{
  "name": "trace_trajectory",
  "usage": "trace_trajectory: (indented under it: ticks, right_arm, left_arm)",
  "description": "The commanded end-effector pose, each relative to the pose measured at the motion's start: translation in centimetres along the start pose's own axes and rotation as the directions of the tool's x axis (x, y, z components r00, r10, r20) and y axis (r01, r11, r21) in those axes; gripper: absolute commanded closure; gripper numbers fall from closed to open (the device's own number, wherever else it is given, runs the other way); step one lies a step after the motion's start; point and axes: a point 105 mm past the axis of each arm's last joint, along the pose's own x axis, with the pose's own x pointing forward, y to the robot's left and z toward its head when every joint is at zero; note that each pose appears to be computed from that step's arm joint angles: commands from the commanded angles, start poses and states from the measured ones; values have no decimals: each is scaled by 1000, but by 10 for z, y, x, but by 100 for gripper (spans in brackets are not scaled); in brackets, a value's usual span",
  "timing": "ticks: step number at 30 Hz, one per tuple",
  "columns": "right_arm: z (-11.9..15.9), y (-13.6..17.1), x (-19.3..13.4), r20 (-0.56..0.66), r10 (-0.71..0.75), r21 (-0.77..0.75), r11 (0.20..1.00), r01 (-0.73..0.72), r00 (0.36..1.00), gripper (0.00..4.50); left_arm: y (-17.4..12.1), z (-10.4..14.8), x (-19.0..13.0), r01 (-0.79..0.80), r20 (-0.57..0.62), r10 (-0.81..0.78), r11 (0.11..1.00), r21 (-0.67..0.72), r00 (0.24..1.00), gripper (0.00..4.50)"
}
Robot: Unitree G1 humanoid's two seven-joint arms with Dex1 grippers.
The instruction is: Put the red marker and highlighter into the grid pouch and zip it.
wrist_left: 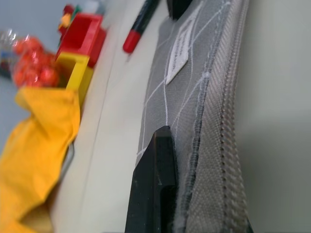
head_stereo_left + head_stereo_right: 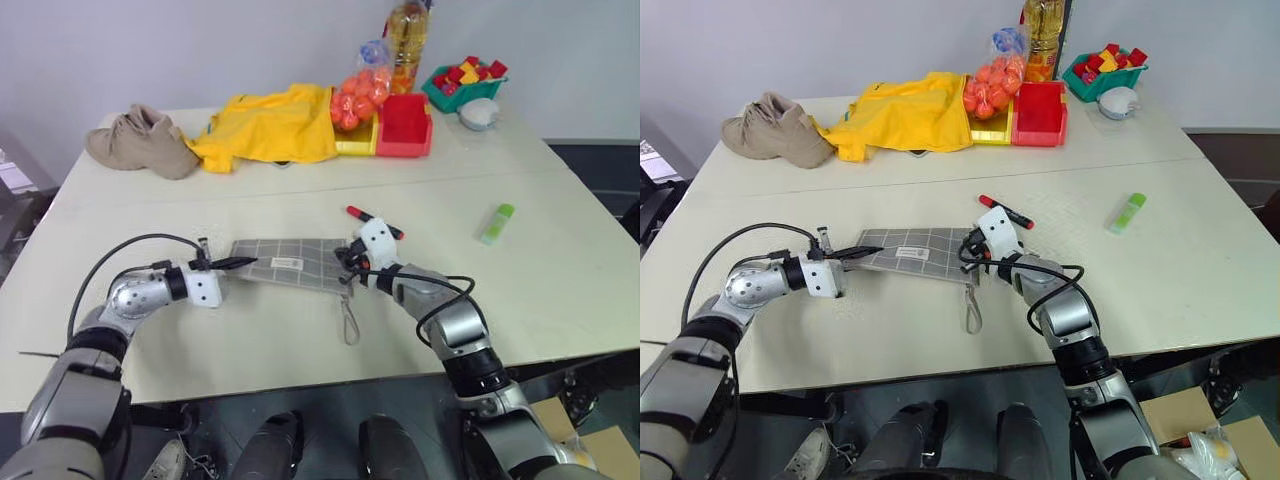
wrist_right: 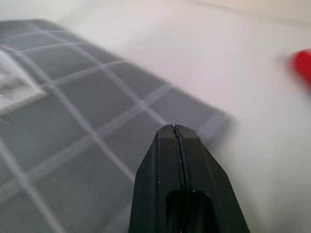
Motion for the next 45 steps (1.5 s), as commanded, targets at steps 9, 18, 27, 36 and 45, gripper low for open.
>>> trace_trajectory:
  ticks: [9, 18, 27, 36, 45]
  right_arm:
    - [70, -37, -39, 193, -18, -19, 1000, 22, 981, 7]
    - [62, -18, -31, 152, 20, -36, 999, -15, 988, 7]
    - [63, -19, -28, 144, 6, -39, 999, 0, 990, 7]
    - [44, -20, -39, 70, 55, -67, 996, -50, 996, 7]
    - [54, -19, -31, 110, 25, -29, 999, -22, 994, 7]
  left_arm:
    - [7, 34, -3, -411, -134, 392, 812, -416, 910, 450]
    - [-7, 55, 24, -421, -147, 401, 777, -468, 904, 450]
    - [-4, 52, 26, -428, -152, 404, 790, -440, 902, 450]
    - [7, 49, 26, -474, -167, 447, 778, -412, 879, 450]
    - [5, 51, 31, -459, -152, 437, 790, -407, 887, 450]
